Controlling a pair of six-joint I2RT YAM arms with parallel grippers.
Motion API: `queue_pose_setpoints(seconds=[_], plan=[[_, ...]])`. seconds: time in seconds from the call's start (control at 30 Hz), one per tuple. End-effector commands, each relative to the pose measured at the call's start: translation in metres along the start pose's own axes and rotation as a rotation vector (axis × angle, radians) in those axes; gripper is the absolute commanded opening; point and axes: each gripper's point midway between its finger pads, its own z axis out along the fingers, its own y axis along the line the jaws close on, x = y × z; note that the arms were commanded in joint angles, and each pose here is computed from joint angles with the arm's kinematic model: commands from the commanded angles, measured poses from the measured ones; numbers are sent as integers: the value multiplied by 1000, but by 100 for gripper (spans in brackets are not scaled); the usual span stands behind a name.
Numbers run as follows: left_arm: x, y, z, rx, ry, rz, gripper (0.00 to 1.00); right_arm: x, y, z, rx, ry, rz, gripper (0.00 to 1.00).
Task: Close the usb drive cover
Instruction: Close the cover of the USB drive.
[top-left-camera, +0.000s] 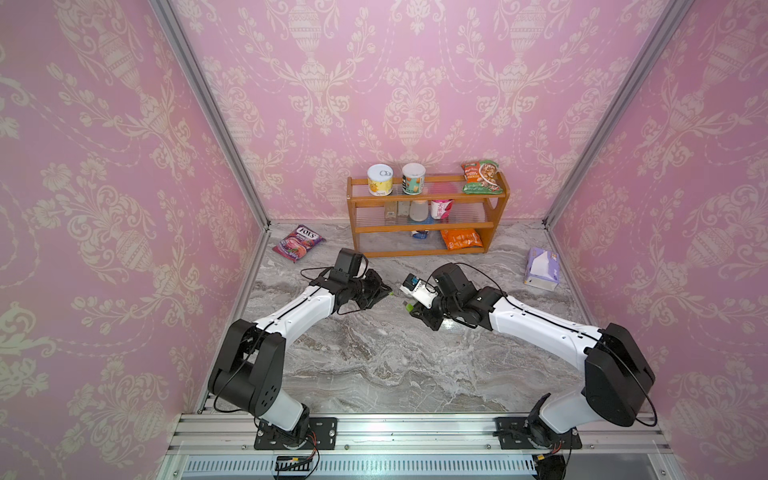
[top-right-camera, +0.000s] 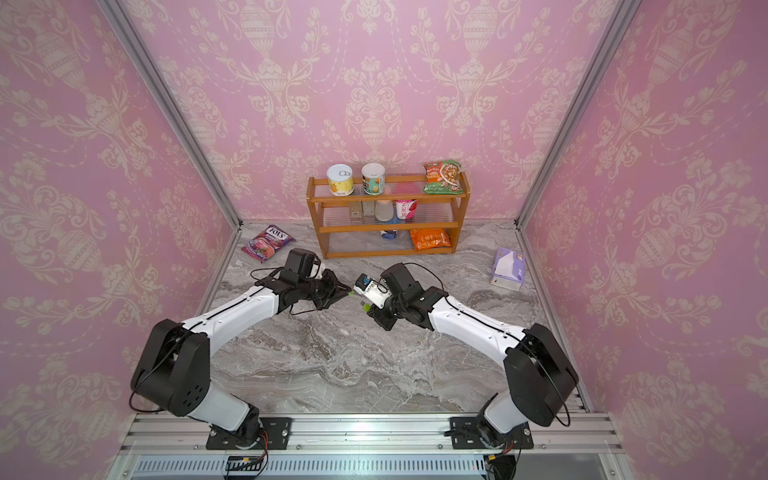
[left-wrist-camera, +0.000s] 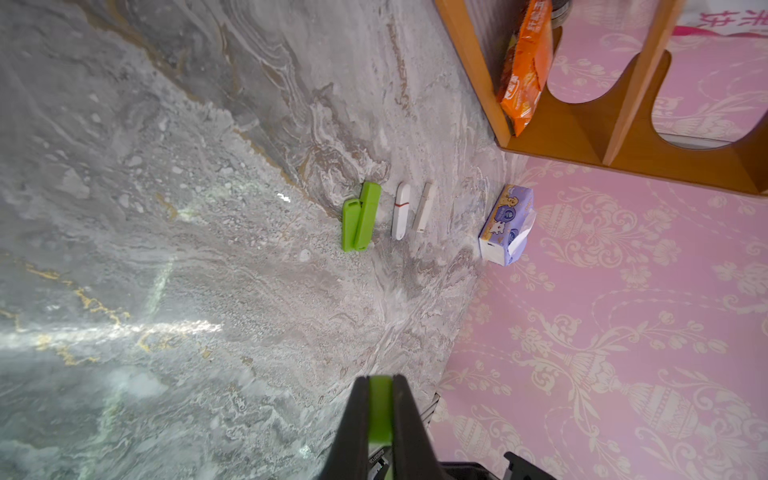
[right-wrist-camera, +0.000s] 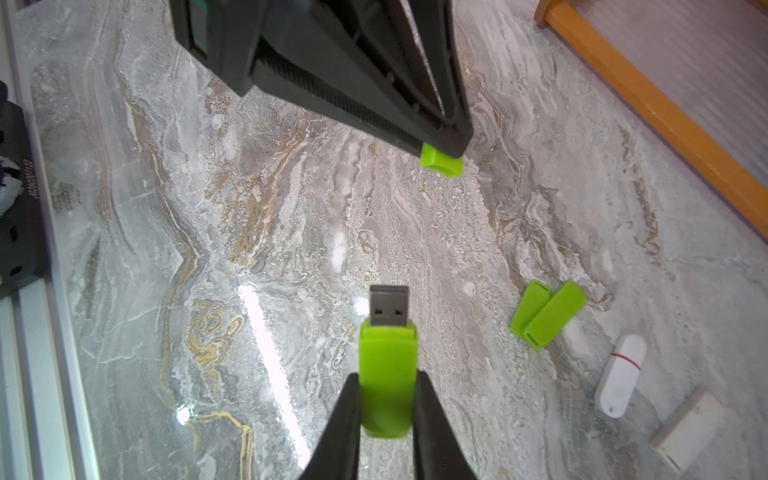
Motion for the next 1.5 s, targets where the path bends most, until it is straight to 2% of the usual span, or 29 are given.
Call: queue_pose_setpoints(seconds=[0.0, 0.2, 0.47, 0.87, 1.13, 1.17, 1.47], plan=[[-6, -26, -18, 30, -93, 203, 0, -13, 13, -3, -88, -31, 79, 0], [13, -49, -22, 95, -76, 360, 0, -41, 7, -4, -88, -113, 158, 0], [15, -52, -34, 92, -122, 438, 0, -52, -9, -8, -42, -152, 221, 0], [17, -45, -30, 65, -110, 426, 0, -60, -21, -10, 13, -180, 210, 0], [19, -49, -29, 76, -106, 433, 0, -60, -21, -4, 1, -168, 209, 0], [19, -49, -30, 75, -105, 435, 0, -75, -22, -10, 3, -200, 198, 0], [20, -46, -28, 67, -96, 437, 0, -82, -23, -11, 3, -221, 197, 0]])
